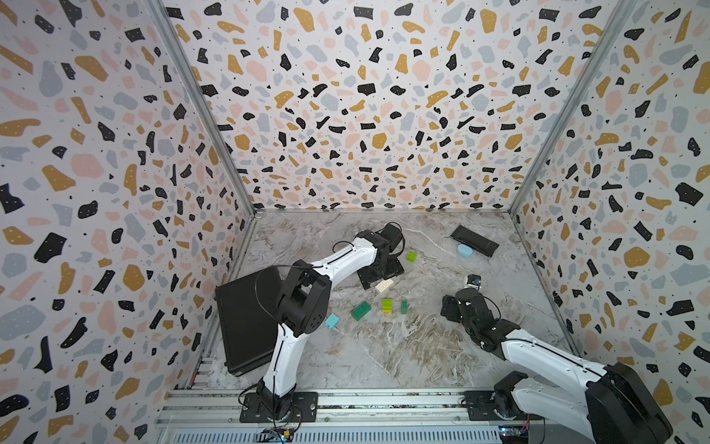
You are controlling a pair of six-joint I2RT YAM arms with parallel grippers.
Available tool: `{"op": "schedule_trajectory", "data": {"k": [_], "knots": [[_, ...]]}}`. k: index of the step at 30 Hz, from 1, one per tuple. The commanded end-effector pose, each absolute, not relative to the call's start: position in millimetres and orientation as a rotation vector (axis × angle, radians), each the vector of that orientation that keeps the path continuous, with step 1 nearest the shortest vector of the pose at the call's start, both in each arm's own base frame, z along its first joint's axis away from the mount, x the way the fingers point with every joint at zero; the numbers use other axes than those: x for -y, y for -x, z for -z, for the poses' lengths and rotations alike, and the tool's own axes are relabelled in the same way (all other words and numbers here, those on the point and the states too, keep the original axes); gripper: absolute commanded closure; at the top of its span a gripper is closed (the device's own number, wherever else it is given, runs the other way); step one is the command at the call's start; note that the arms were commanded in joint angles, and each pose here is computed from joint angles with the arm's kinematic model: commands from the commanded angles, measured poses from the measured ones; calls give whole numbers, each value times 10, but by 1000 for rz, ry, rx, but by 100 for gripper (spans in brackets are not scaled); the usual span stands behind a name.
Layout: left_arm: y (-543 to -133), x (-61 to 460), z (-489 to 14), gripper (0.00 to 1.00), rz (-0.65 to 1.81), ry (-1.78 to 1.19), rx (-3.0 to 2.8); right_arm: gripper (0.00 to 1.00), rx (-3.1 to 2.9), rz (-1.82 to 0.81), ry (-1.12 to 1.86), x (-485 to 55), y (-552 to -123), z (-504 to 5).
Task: Assemble the letter h with lego
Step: Adjust the lego brick at the center of the board.
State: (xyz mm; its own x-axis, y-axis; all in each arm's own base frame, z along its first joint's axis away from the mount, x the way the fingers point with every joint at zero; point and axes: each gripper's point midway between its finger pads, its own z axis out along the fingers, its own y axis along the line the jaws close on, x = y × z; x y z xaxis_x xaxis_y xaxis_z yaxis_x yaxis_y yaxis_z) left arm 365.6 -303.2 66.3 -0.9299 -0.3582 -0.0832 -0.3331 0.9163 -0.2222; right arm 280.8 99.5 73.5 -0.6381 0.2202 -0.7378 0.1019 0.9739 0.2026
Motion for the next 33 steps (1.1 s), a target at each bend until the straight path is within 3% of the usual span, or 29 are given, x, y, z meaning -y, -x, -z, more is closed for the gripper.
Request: {"op": "schedule_trajectory", "data": {"k": [1, 20, 26, 33], "knots": [[-3683, 3102, -696, 1, 332, 601, -2946, 19, -2248, -212, -225, -1054, -2875, -819], [-3673, 3219, -371, 1, 296, 631, -2994, 19, -2241, -197, -223, -1029, -2870, -849], [-3673, 3231, -296, 9, 288, 613, -3012, 19, -2240, -201, -224, -1032, -2872, -854], [-3689, 3225, -268, 29, 250, 524, -3034, 19, -2242, -201, -225, -1033, -2873, -847]]}}
